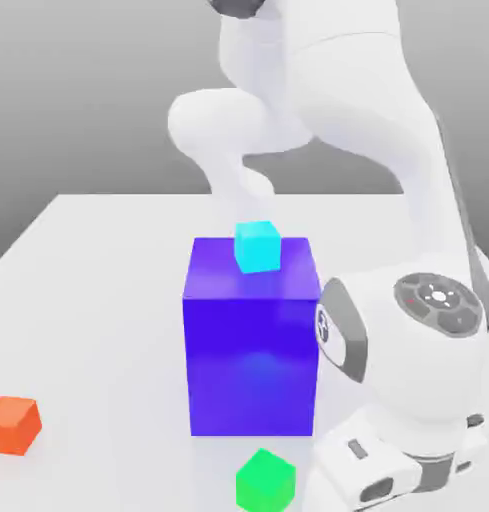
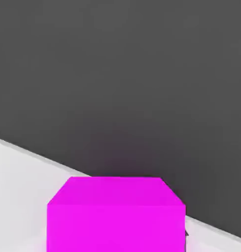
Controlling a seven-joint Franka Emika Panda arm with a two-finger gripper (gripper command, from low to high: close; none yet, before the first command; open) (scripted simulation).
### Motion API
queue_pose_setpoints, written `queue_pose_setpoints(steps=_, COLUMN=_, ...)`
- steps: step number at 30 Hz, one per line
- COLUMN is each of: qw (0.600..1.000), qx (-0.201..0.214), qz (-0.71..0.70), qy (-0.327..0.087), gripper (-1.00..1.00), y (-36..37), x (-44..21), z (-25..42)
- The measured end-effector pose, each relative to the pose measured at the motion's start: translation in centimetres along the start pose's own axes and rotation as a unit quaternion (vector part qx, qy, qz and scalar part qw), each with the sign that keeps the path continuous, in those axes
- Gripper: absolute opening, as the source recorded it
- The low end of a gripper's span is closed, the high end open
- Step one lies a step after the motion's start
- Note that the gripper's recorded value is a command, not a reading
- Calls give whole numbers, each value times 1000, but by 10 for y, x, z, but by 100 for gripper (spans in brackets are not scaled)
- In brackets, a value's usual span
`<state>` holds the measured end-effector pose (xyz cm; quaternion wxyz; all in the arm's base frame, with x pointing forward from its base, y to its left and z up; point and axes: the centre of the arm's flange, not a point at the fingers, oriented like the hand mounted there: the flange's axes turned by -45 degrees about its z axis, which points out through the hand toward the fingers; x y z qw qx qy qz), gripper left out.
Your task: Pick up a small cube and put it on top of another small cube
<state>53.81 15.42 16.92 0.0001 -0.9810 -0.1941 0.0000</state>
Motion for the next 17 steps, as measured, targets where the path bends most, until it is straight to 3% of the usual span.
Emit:
queue_pose_setpoints(steps=9, qw=999, qx=-1, qz=-55, qy=-1, gripper=-100, y=86, x=-92, z=-70)
queue_pose_setpoints(steps=14, qw=998, qx=0, qz=-62, qy=0, gripper=-100, y=95, x=-104, z=-19)
queue_pose_setpoints(steps=15, qw=998, qx=0, qz=-62, qy=0, gripper=100, y=95, x=-105, z=-12)
queue_pose_setpoints(steps=17, qw=998, qx=0, qz=-62, qy=0, gripper=100, y=95, x=-105, z=-12)
